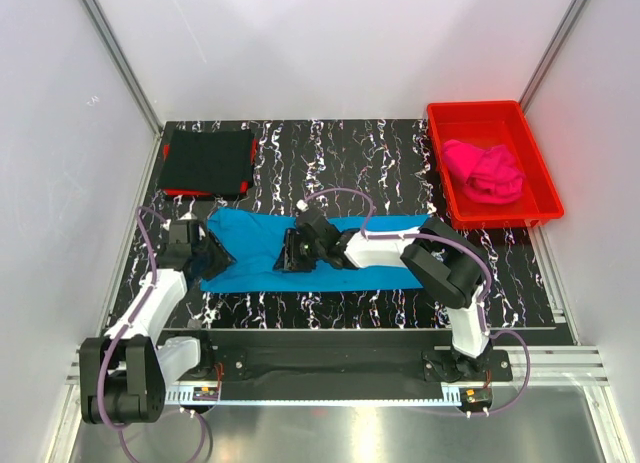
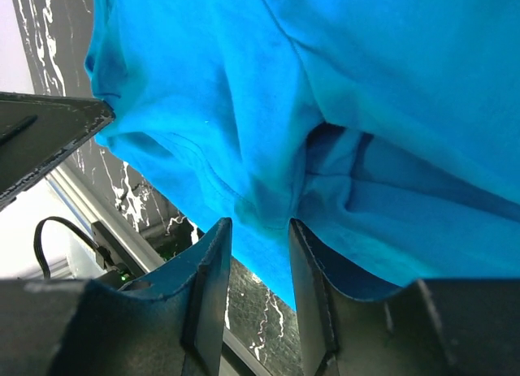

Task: Fold and stack the t-shirts
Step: Fold the tshirt

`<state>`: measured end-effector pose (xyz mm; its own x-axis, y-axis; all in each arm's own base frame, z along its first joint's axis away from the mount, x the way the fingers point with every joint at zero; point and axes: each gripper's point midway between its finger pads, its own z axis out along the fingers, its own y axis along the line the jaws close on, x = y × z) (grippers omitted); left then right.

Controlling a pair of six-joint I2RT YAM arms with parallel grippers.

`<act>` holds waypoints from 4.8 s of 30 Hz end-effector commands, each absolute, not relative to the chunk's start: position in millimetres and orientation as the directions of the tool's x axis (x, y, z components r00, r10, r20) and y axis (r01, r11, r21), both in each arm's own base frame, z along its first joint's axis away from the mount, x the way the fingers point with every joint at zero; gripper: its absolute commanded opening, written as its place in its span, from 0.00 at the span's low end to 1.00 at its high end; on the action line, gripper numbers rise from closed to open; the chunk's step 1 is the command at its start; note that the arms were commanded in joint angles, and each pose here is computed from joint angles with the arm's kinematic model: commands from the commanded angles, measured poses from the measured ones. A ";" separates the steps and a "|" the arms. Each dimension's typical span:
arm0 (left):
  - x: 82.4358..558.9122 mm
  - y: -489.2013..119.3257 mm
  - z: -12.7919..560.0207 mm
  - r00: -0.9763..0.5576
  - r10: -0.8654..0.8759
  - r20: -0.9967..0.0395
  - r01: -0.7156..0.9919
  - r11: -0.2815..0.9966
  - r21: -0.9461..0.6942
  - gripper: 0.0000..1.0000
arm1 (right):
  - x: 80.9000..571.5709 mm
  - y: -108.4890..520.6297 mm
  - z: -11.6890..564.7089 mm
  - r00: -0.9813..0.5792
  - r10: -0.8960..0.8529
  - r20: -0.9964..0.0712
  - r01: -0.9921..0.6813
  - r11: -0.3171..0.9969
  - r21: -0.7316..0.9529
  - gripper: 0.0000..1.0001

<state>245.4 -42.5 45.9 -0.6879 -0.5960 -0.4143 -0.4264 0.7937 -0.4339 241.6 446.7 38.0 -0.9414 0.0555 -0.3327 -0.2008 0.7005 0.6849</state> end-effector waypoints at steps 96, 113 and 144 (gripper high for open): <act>245.3 6.3 96.9 -0.606 -0.687 -0.401 -0.687 0.706 -0.170 0.47 | 214.4 439.5 85.1 -0.972 -0.038 -0.233 -0.201 0.653 0.730 0.31; 389.7 -43.4 78.1 -0.727 -0.587 -0.355 -0.431 0.794 -0.430 0.50 | 328.5 305.9 73.0 -0.904 0.082 -0.419 -0.142 0.868 0.477 0.28; 374.2 15.9 54.5 -0.604 -0.722 -0.337 -0.696 0.684 -0.219 0.51 | 372.8 100.1 -0.7 -0.786 0.502 -0.359 0.475 0.864 0.169 0.27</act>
<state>360.5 12.0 21.7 -0.6180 -0.7326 -0.2852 -0.7249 0.6714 -0.1539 403.7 128.1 16.3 -0.7803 0.4949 -0.3824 0.4016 0.8652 0.3003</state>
